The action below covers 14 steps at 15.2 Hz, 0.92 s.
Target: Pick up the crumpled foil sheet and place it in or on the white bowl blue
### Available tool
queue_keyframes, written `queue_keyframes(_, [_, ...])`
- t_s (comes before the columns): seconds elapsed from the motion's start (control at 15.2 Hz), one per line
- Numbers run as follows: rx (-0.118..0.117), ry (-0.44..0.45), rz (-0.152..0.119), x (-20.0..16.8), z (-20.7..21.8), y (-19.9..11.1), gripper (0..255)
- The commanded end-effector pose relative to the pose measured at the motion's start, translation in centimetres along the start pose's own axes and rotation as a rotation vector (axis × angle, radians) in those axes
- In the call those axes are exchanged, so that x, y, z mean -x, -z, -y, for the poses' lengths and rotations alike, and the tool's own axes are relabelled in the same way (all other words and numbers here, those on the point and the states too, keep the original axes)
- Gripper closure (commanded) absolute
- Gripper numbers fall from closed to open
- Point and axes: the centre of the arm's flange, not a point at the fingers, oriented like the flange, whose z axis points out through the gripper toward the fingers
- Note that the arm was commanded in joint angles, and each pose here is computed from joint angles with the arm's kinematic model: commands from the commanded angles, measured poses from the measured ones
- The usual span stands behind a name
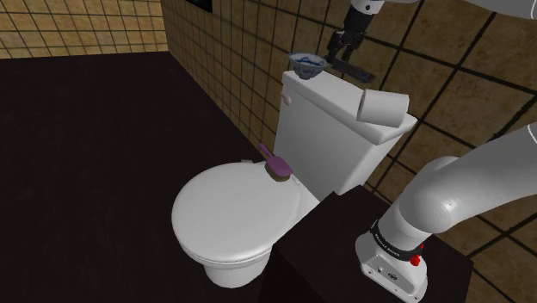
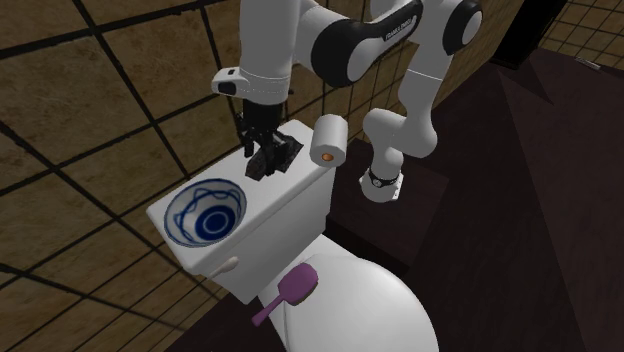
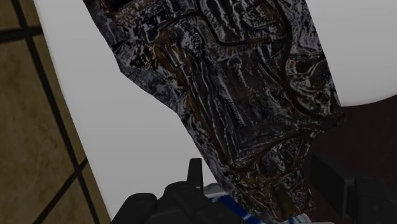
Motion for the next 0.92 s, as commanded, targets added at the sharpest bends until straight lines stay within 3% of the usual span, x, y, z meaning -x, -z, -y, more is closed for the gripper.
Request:
queue_keyframes(0.0, [0.000,0.000,0.000,-0.3,-0.1,1.2,255])
queue_keyframes(0.4, [0.000,0.000,0.000,-1.0,-0.2,4.1,255])
queue_keyframes(0.86, [0.000,0.000,0.000,-10.1,-0.1,2.4,255])
